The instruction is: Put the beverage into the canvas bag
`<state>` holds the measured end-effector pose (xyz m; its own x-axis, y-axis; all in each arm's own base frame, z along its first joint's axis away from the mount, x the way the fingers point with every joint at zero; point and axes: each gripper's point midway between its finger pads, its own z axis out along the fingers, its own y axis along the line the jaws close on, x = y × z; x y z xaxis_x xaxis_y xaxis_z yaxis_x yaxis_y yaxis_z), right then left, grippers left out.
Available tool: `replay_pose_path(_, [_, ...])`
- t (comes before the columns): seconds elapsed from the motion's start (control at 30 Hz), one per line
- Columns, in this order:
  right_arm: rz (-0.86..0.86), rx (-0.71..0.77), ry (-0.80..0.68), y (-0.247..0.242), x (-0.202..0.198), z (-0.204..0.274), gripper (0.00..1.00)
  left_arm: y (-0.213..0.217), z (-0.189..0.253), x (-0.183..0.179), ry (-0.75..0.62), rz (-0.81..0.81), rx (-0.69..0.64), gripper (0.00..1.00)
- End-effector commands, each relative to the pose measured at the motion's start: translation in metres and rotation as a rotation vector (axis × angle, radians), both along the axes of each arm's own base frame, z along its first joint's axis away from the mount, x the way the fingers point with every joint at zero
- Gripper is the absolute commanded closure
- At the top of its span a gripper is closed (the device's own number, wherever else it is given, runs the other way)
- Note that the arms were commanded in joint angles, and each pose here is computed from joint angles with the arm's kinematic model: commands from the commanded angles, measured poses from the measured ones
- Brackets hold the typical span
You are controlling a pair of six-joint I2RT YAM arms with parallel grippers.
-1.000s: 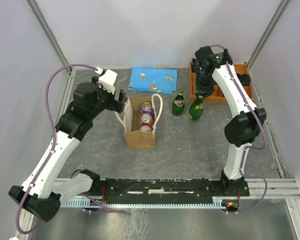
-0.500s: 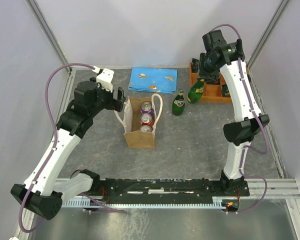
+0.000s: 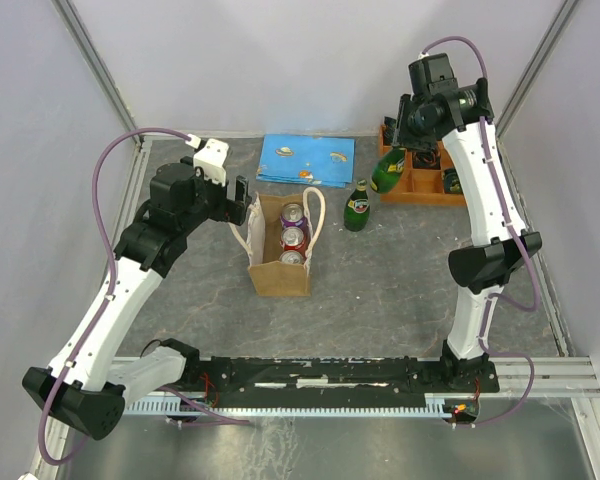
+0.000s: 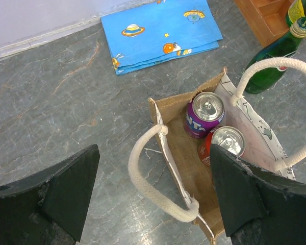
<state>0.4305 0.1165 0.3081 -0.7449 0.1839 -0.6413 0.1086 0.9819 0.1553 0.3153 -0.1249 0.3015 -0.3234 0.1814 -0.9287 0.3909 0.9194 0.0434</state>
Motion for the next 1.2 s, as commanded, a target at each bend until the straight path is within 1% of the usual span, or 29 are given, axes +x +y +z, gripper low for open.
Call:
replay_pose_path(0.0, [-0.016, 0.068, -0.228, -0.001, 0.003, 0.069, 1.0, -0.004, 0.004, 0.0, 0.001, 0.002, -0.051, 0.06])
replay_pose_path(0.3, [-0.019, 0.057, -0.2, -0.009, -0.022, 0.071, 1.0, -0.006, 0.0, 0.0, 0.01, -0.011, -0.045, 0.06])
replay_pose_path(0.57, [0.036, 0.036, -0.106, -0.002, -0.069, 0.047, 1.0, -0.01, 0.001, 0.004, 0.004, -0.032, -0.041, 0.07])
replay_pose_path(0.77, [0.094, -0.01, -0.051, 0.024, -0.104, 0.016, 1.0, -0.013, 0.003, 0.009, 0.002, -0.038, -0.04, 0.07])
replay_pose_path(0.87, [0.124, -0.022, -0.049, 0.044, -0.118, 0.005, 1.0, -0.014, 0.003, 0.01, 0.004, -0.044, -0.035, 0.07])
replay_pose_path(1.03, [0.158, -0.031, -0.061, 0.072, -0.129, -0.011, 1.0, -0.015, 0.004, 0.012, 0.006, -0.048, -0.034, 0.07])
replay_pose_path(1.17, [0.196, -0.065, -0.051, 0.094, -0.132, -0.025, 1.0, -0.014, 0.005, 0.012, 0.005, -0.046, -0.031, 0.07])
